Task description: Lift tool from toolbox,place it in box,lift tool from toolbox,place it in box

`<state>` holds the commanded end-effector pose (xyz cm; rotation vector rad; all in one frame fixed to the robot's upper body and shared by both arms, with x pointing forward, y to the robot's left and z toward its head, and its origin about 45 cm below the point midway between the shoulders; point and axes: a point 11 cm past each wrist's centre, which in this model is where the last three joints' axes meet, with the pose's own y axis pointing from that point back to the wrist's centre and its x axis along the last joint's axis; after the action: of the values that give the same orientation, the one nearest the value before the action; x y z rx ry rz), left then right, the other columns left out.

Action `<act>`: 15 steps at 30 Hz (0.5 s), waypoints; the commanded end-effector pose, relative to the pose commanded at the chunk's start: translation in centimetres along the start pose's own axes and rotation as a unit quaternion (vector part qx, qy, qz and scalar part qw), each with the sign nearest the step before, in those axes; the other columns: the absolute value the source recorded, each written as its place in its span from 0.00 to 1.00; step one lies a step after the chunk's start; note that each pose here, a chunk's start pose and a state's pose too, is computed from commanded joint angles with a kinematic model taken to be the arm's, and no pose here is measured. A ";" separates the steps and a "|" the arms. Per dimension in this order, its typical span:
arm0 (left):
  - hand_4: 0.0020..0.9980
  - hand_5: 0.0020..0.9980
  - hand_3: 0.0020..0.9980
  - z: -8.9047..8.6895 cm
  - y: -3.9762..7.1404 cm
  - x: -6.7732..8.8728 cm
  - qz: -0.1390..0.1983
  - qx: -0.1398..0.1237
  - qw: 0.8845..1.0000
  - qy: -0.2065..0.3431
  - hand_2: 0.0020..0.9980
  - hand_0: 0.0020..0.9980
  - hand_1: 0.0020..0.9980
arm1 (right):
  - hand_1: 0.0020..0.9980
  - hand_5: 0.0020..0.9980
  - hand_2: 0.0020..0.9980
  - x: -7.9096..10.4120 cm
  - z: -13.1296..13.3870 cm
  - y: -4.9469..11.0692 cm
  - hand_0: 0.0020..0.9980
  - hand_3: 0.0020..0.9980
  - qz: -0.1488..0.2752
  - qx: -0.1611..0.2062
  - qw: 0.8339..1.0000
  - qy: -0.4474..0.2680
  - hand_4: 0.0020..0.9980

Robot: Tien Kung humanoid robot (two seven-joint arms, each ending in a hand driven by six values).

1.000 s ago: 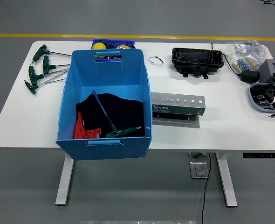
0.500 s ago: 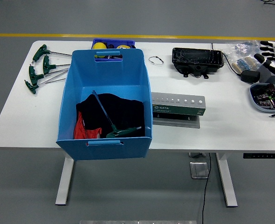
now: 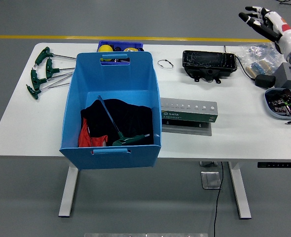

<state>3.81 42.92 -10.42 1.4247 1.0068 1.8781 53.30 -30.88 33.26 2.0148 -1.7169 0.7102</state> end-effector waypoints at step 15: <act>0.71 0.68 0.68 0.9 0.0 0.1 0.002 -0.007 1.000 -0.002 0.52 0.51 0.50 | 0.85 0.94 0.88 9.1 -3.3 -1.8 0.89 0.92 0.062 -0.088 0.994 0.020 1.00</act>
<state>4.67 43.18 -10.21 1.4227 0.9868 1.8803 55.76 -35.79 41.46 1.7774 -1.8264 0.6100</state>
